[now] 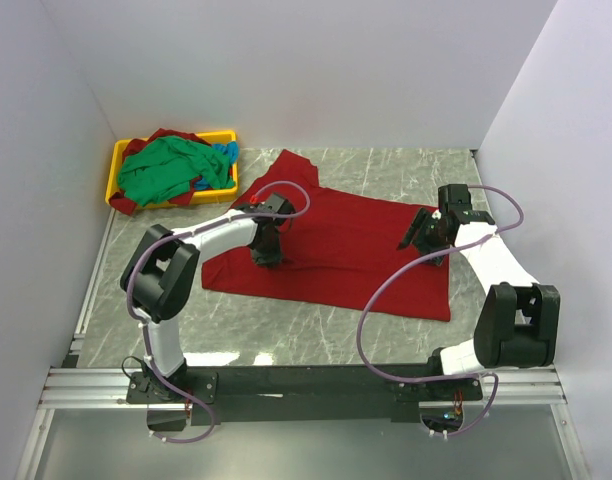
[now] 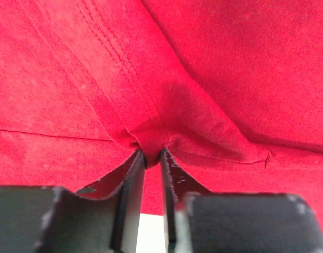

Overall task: Fold and stack the t-shirts
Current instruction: Fold the tshirt

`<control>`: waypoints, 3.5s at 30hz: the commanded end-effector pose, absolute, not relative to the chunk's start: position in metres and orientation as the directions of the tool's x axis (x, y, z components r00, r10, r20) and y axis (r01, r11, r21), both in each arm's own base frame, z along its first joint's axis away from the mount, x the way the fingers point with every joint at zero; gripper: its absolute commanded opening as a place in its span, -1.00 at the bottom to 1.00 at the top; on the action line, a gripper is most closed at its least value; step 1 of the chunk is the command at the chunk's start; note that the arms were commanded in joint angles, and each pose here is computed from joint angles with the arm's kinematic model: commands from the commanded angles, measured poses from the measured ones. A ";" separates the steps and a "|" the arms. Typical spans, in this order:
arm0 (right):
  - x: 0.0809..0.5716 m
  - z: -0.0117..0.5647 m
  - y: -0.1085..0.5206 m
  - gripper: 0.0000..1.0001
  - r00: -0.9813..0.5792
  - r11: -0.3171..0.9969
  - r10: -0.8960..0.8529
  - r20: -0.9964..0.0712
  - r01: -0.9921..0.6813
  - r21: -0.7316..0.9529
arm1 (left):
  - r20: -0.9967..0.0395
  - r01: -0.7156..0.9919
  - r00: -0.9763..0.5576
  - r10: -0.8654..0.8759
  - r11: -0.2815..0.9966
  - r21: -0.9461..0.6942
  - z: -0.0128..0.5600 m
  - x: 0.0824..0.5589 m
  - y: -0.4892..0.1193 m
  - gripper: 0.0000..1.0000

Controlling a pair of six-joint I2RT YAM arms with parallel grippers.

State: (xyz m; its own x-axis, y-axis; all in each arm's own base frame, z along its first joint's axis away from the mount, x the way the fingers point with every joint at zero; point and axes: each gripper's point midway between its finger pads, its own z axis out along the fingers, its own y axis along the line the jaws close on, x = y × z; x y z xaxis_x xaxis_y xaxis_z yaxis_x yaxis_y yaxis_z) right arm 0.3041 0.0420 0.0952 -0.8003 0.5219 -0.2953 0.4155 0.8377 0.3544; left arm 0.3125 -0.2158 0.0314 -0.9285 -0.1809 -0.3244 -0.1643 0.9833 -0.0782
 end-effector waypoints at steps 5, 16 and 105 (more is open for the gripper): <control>0.303 0.096 0.043 0.36 -0.801 0.844 0.511 -0.312 0.400 0.357 | -0.383 -0.130 -0.911 -0.150 0.988 -0.078 0.046 0.334 -0.225 -0.92; 0.308 0.099 0.041 0.36 -0.795 0.842 0.517 -0.317 0.407 0.353 | -0.425 -0.052 -0.903 -0.069 0.997 -0.052 0.057 0.371 -0.244 -0.99; 0.366 0.021 0.042 0.29 -0.894 0.919 0.384 -0.230 0.345 0.192 | -0.396 -0.118 -0.879 -0.266 0.926 -0.360 0.032 0.415 -0.198 0.25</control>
State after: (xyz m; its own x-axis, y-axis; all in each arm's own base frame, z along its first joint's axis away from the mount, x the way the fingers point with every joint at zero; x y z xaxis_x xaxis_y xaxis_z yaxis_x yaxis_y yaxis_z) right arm 0.3487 0.0436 0.0187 -0.8976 0.3997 -0.1858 0.3674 0.9114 0.1854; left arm 0.4239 -0.1949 0.0487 -0.8599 -0.2933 -0.4178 -0.1423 0.9238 -0.3555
